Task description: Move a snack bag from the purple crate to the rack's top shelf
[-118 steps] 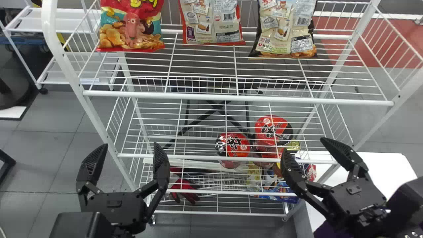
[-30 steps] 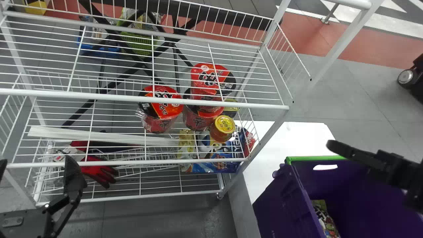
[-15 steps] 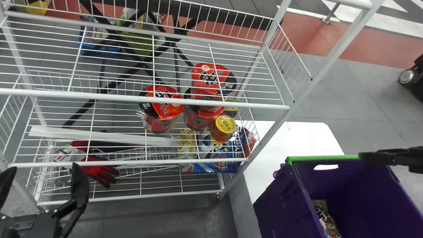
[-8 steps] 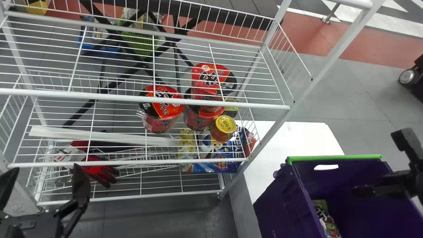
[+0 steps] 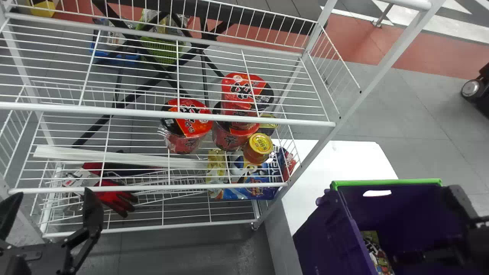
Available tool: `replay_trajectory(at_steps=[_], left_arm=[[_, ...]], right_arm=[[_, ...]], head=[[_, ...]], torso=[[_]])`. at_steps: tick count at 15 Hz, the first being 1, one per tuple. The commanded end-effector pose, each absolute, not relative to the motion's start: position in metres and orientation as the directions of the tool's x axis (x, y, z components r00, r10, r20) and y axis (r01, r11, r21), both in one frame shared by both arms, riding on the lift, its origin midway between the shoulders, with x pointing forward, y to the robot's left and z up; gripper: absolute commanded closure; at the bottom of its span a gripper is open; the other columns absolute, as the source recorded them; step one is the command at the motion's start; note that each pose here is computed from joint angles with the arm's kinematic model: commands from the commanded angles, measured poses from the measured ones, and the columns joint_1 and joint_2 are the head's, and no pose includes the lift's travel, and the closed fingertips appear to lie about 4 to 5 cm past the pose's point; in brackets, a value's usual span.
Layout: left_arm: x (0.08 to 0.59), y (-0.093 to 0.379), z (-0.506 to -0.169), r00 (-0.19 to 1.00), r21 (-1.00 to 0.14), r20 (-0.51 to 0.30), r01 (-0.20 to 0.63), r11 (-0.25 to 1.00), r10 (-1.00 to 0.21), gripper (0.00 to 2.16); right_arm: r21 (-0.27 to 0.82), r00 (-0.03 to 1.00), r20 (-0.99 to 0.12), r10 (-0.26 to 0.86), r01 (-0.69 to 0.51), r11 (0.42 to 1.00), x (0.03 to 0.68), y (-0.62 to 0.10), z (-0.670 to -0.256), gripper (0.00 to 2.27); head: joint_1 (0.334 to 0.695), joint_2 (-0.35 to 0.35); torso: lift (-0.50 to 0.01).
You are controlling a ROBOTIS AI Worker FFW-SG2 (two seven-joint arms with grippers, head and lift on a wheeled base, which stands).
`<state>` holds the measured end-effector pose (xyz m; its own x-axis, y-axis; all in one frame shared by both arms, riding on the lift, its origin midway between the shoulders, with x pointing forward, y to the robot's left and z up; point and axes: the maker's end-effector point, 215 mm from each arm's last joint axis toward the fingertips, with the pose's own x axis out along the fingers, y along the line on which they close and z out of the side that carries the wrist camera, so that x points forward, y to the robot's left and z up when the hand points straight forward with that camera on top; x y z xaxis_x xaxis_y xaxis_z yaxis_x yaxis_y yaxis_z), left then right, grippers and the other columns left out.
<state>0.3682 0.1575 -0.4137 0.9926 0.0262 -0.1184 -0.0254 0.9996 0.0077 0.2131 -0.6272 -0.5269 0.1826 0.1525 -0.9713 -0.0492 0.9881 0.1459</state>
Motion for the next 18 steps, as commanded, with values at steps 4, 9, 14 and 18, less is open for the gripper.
replay_trajectory(at_steps=[4, 9, 14, 18], left_arm=[[0.373, 0.164, -0.411, 0.996, -0.012, -0.088, -0.022, 1.0, 0.02, 0.09], [0.373, 0.174, -0.408, 0.997, -0.021, -0.074, -0.031, 0.999, 0.029, 0.09], [0.373, 0.175, -0.407, 0.998, -0.039, -0.063, -0.033, 0.999, 0.031, 0.09], [0.37, 0.179, -0.408, 0.997, -0.036, -0.064, -0.038, 0.999, 0.036, 0.09]], right_arm=[[0.154, 0.11, -0.982, 0.156, -0.029, 0.988, 0.171, -0.622, -0.568, 0.0], [-0.074, 0.066, -0.995, -0.071, -0.052, 0.996, 0.154, -0.658, -0.607, 0.0], [-0.184, 0.114, -0.978, -0.174, -0.087, 0.979, 0.172, -0.674, -0.63, 0.0], [-0.181, 0.171, -0.972, -0.163, -0.093, 0.979, 0.192, -0.659, -0.651, 0.0]], head=[[0.695, -0.35], [0.695, -0.35], [0.695, -0.35], [0.695, -0.35]], torso=[[-0.451], [-0.451], [-0.451], [-0.451]])
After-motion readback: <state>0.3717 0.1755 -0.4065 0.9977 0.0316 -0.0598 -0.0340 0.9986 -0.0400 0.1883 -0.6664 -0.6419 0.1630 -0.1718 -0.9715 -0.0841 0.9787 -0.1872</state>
